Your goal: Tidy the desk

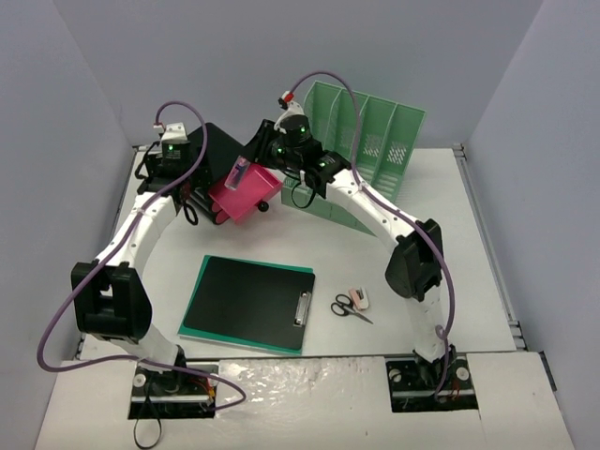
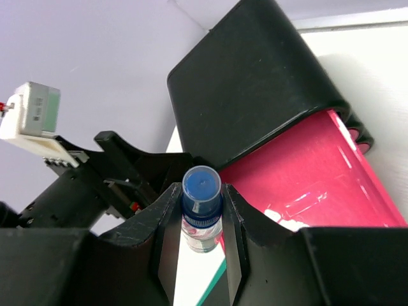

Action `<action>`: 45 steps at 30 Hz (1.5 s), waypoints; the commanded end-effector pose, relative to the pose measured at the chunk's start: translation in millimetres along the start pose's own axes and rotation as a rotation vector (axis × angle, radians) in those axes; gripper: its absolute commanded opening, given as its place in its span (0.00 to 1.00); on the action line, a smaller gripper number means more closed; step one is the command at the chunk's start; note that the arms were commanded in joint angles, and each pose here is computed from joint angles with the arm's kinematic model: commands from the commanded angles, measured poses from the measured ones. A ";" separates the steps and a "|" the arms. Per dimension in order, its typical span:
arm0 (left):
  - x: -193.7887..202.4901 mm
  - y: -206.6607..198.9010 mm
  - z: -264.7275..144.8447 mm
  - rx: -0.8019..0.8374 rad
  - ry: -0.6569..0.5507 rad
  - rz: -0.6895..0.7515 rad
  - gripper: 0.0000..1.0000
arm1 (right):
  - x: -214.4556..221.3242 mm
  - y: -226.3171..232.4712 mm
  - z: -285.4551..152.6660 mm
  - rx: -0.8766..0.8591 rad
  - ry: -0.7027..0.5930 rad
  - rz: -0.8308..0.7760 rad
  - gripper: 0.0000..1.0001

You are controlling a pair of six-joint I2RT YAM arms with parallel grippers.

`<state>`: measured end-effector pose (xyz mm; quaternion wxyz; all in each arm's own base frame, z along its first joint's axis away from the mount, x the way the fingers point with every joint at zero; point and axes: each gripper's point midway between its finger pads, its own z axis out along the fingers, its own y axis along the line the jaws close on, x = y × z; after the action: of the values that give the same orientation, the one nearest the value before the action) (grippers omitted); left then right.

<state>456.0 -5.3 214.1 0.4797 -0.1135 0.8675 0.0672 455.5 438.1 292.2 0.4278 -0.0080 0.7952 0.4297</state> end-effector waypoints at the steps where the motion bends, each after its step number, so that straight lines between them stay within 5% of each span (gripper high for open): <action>1: -12.7 7.2 -15.1 -0.011 -0.035 -0.010 0.97 | -7.9 30.5 7.6 -0.146 -0.046 0.040 0.00; 25: -14.1 7.9 -12.3 -0.019 -0.036 0.005 0.97 | 35.5 -29.4 22.8 0.011 0.013 0.035 0.02; 37: -16.1 8.4 -13.2 -0.021 -0.039 0.005 0.97 | 44.8 -38.4 23.4 0.044 0.046 0.019 0.49; 45: -16.3 9.5 -14.8 -0.024 -0.041 0.005 0.97 | 46.9 -39.7 20.7 0.069 0.053 -0.009 0.71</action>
<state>453.8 -2.4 214.1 0.4787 -0.1158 0.8671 0.0745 452.2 440.7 195.6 0.3762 0.0014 0.8408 0.3893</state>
